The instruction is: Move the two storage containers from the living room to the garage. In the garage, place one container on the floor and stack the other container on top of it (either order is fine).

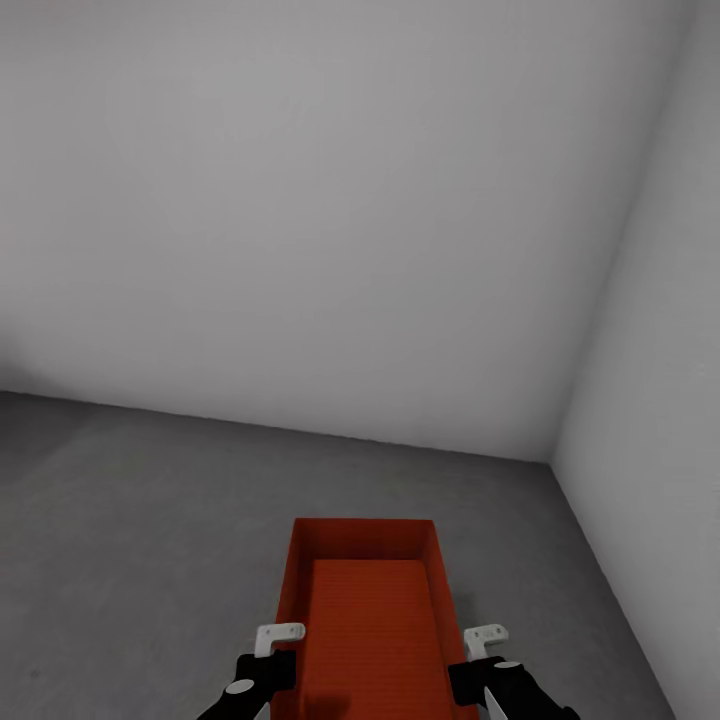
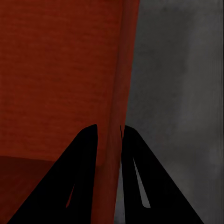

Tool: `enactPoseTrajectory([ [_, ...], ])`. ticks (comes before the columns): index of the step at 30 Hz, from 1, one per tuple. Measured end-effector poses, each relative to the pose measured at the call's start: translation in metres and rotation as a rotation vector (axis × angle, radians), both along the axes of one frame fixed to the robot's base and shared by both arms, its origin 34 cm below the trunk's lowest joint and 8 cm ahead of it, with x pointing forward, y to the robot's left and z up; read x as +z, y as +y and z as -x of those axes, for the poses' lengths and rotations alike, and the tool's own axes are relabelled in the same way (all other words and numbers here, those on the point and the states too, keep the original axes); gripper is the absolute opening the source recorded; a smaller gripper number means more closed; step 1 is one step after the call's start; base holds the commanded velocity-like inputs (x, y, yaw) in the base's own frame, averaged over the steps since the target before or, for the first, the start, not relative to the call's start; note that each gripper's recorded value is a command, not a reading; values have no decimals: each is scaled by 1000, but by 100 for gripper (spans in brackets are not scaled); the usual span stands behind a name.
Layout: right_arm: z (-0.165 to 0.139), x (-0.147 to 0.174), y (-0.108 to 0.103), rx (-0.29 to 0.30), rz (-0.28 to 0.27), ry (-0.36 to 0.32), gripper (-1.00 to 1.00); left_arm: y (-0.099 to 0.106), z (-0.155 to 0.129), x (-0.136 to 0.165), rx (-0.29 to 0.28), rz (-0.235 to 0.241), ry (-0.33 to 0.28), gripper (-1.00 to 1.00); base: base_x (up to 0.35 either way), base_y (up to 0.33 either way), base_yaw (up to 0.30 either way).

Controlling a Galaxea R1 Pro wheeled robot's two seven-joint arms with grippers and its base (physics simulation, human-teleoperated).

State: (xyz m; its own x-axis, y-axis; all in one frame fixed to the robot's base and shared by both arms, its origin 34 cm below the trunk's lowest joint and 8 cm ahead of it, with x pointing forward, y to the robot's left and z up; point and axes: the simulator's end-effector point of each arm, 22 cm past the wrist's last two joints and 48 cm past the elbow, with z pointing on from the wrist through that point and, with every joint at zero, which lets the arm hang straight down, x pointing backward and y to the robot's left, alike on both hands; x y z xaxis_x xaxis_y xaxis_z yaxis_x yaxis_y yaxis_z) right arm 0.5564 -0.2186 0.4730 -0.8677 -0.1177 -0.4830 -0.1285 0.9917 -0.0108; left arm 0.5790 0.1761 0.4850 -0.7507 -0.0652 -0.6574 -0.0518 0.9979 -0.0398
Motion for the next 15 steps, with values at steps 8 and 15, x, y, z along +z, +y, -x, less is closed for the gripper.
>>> enactPoseTrajectory([
  [8,0,0,0,1,0,1,-100,0,0,0,0,0,1,-100,343,0,-285],
  [15,0,0,0,2,1,-1,-100,0,0,0,0,0,-1,-100,343,0,-267],
])
